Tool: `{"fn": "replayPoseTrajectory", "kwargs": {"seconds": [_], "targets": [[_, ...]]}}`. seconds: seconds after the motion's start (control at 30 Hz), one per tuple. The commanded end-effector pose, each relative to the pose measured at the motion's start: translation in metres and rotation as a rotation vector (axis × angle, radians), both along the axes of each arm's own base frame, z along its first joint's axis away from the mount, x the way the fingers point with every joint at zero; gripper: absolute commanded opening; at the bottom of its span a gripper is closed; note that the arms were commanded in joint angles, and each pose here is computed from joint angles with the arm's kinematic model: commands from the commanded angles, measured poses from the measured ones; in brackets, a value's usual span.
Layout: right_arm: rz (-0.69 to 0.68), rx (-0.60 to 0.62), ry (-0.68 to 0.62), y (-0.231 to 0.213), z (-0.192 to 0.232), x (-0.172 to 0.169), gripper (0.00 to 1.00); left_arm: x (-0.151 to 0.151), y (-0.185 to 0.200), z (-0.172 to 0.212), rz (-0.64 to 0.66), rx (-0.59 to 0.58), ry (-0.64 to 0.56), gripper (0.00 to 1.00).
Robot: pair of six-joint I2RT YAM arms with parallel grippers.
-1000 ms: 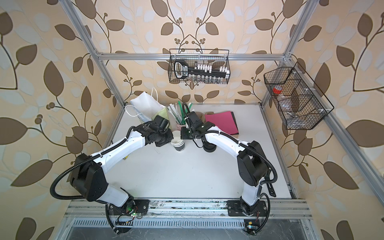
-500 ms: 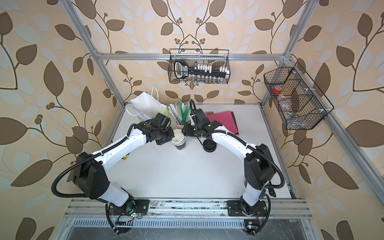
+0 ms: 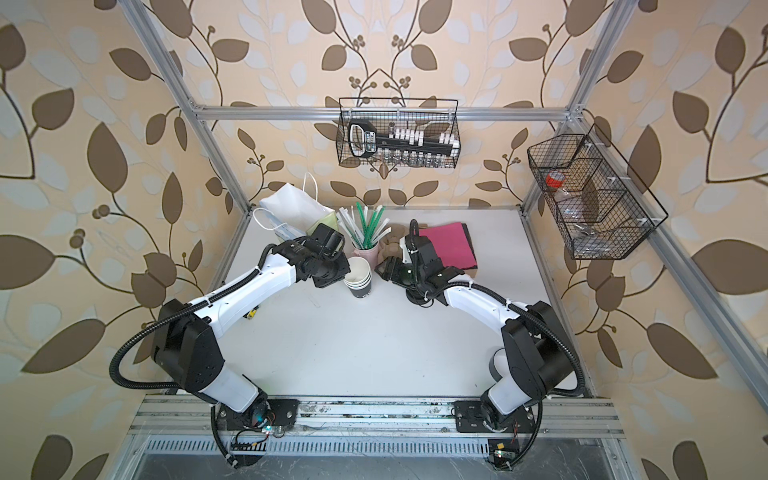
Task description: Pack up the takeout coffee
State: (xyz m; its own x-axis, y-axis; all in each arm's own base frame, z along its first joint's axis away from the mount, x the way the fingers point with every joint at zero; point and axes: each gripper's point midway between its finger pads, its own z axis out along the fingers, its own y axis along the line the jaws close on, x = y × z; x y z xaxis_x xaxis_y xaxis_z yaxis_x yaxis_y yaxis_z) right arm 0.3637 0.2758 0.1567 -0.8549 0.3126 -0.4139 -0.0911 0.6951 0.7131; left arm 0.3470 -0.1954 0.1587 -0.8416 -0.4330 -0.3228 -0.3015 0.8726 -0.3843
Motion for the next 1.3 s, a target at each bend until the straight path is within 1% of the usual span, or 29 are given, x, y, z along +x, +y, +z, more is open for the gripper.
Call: {"fn": "replayPoseTrajectory", "kwargs": {"seconds": [0.0, 0.2, 0.33, 0.57, 0.8, 1.0, 1.13, 1.27], "targets": [[0.015, 0.062, -0.008, 0.018, 0.003, 0.001, 0.62, 0.001, -0.006, 0.005, 0.021, -0.021, -0.001, 0.0], [0.011, 0.063, 0.017, 0.022, -0.013, -0.001, 0.61, 0.002, -0.009, 0.003, 0.03, -0.028, 0.004, 0.0], [0.002, 0.066, 0.015, 0.019, -0.016, -0.002, 0.61, 0.001, -0.006, 0.002, 0.041, -0.018, 0.002, 0.0], [-0.048, 0.129, -0.02, 0.002, -0.01, -0.002, 0.61, 0.0, -0.001, 0.003, 0.056, -0.005, -0.001, 0.0], [-0.03, 0.126, -0.004, 0.012, -0.02, -0.007, 0.61, 0.0, -0.003, 0.0, 0.064, -0.016, 0.011, 0.0], [0.0, 0.132, -0.011, 0.026, -0.019, -0.008, 0.6, 0.0, -0.004, -0.002, 0.068, -0.02, 0.017, 0.0], [-0.006, 0.118, 0.012, 0.026, -0.031, -0.008, 0.6, 0.0, -0.006, -0.003, 0.072, -0.029, 0.022, 0.0], [-0.008, 0.125, 0.017, 0.026, -0.033, -0.008, 0.59, 0.0, -0.005, -0.002, 0.078, -0.03, 0.019, 0.0]]}}
